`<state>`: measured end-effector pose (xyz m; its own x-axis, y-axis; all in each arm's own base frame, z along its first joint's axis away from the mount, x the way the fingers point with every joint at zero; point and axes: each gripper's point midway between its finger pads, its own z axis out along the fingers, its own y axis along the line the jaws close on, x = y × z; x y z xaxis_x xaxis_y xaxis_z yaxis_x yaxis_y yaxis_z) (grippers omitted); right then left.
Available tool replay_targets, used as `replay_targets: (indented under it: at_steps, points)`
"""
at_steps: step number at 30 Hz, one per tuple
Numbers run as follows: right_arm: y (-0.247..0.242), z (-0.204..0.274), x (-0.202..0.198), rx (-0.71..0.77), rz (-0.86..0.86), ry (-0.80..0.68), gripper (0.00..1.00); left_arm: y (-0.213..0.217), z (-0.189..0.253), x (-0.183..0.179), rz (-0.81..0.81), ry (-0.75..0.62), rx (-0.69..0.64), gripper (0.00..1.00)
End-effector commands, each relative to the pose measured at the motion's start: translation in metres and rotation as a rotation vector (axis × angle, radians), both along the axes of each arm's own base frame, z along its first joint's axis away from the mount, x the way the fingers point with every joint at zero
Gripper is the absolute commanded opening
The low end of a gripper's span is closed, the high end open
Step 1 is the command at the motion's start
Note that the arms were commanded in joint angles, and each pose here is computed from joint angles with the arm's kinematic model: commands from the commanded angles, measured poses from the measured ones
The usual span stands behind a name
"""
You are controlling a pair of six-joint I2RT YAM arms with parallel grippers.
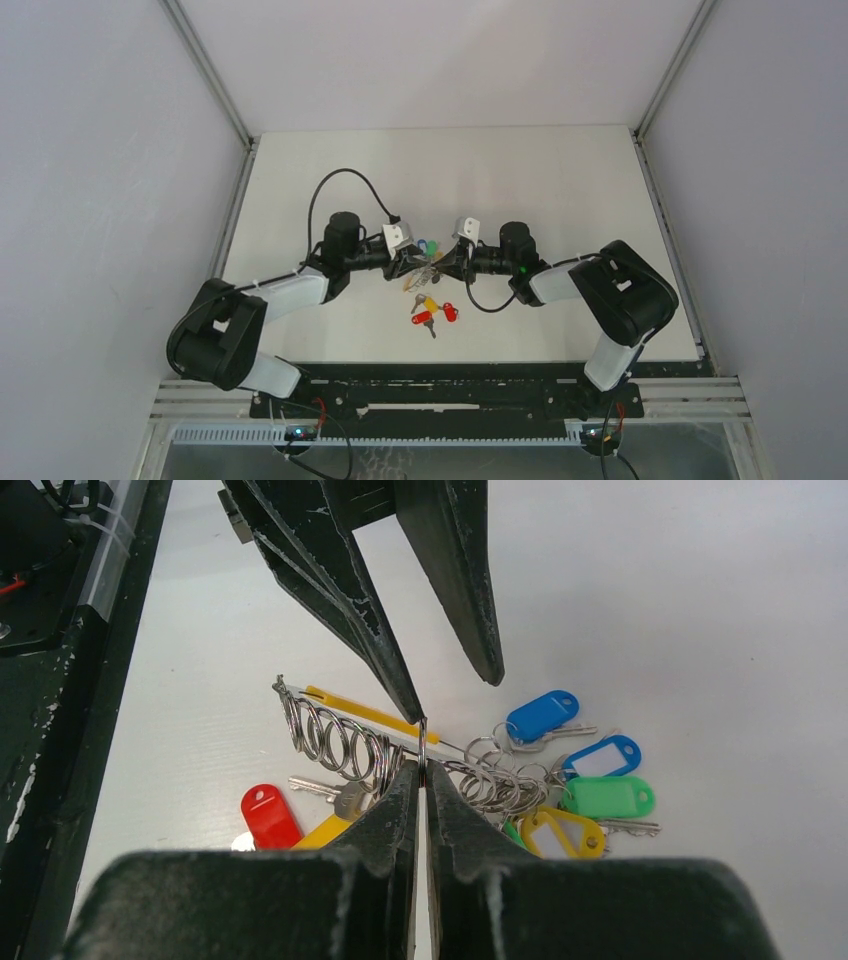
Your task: Put the keys on the keyring
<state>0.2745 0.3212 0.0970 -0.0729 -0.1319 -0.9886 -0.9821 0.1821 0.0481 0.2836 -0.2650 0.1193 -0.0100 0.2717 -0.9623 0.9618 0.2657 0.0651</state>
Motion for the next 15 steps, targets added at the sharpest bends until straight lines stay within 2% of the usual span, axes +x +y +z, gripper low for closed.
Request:
replay_targets:
  at_steps: [1, 15]
  points:
    - [0.0045, 0.0176, 0.0049, 0.051, 0.011, -0.049, 0.0, -0.0023, 0.0002, -0.0034, -0.032, -0.006, -0.022, 0.37]
    - [0.0047, 0.0189, 0.0057, 0.063, 0.004, -0.04, 0.0, -0.0041, -0.0034, -0.0107, -0.064, 0.021, -0.03, 0.36]
